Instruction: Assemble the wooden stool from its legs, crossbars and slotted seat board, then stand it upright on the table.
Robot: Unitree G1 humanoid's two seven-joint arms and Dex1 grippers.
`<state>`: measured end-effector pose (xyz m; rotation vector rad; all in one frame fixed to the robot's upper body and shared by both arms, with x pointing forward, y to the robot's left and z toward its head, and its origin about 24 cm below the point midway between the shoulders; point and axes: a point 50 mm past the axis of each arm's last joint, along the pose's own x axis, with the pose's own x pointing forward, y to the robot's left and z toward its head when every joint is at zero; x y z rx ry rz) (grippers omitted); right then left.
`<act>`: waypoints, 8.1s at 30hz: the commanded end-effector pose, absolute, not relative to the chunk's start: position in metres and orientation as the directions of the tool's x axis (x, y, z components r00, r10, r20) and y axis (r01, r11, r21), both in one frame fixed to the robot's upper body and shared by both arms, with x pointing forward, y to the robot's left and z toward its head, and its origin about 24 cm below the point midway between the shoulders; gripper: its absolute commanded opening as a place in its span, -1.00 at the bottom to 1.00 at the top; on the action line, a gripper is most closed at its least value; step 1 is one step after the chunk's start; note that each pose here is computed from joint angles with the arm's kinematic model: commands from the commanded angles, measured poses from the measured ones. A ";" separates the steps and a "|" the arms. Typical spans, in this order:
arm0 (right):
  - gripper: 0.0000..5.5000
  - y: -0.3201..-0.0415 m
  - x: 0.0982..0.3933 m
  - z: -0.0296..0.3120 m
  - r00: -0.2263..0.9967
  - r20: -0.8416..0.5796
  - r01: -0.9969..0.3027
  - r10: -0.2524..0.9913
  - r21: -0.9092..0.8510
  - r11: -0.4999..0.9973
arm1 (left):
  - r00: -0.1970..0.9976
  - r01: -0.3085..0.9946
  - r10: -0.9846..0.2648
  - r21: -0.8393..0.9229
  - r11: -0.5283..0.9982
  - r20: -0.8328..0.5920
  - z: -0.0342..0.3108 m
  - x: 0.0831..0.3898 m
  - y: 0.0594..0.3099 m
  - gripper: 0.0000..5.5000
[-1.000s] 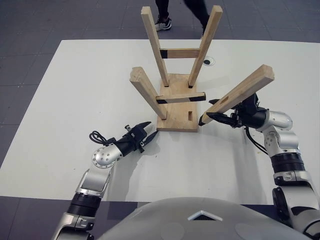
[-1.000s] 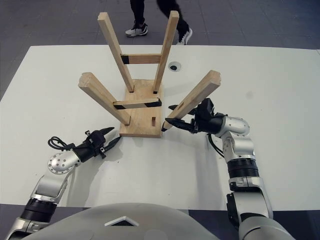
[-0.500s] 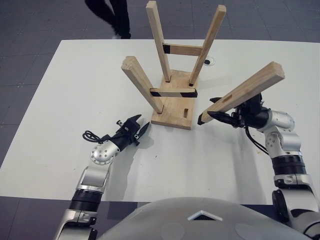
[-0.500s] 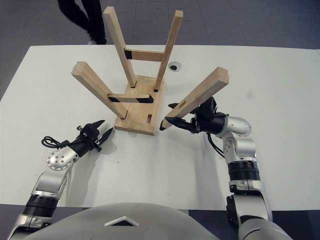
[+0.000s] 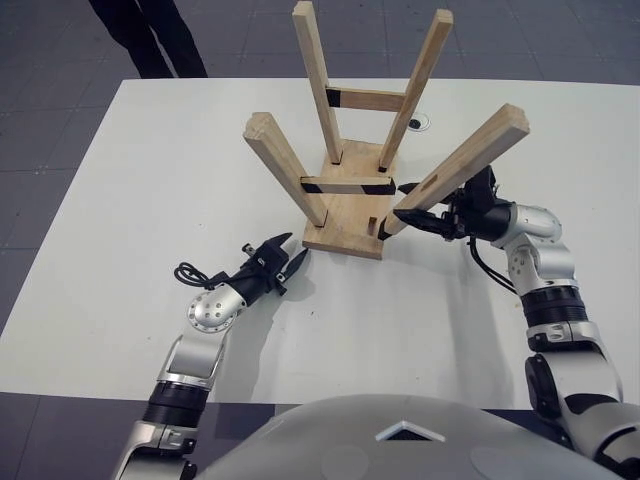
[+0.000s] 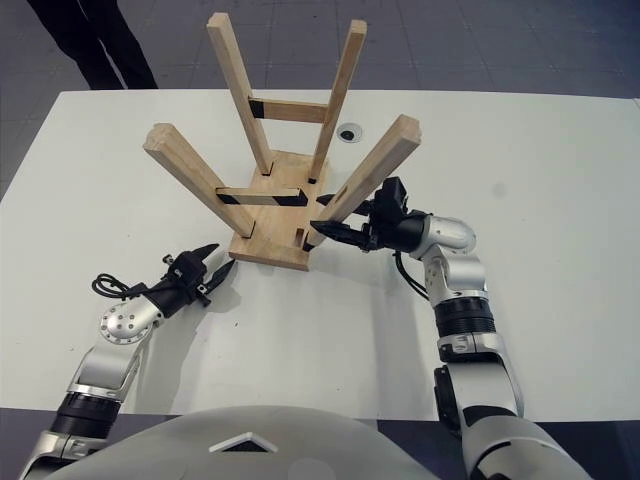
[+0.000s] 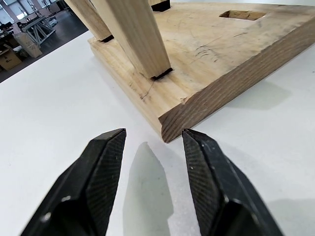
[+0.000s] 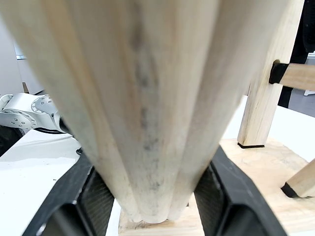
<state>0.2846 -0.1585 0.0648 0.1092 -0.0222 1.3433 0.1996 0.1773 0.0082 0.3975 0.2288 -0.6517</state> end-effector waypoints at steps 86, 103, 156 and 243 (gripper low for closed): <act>-0.26 -0.186 0.211 -0.007 0.211 -0.486 -0.971 0.848 0.000 0.241 | 0.356 0.933 -0.828 0.114 0.342 -0.432 0.068 0.117 0.155 -0.22; -0.26 -0.189 0.203 -0.009 0.282 -0.516 -0.940 0.809 0.023 0.342 | 0.489 0.829 -0.862 0.238 0.507 0.131 0.131 0.137 0.110 -0.22; -0.26 -0.177 0.218 -0.017 0.273 -0.633 -0.896 0.725 0.107 0.430 | 0.799 0.347 -0.501 0.424 0.836 0.333 0.135 0.209 0.070 -0.52; -0.26 -0.164 0.200 -0.012 0.009 -0.751 -0.924 0.660 0.246 0.292 | 0.697 0.463 -0.570 0.880 -0.107 -0.436 0.008 0.183 0.050 -0.96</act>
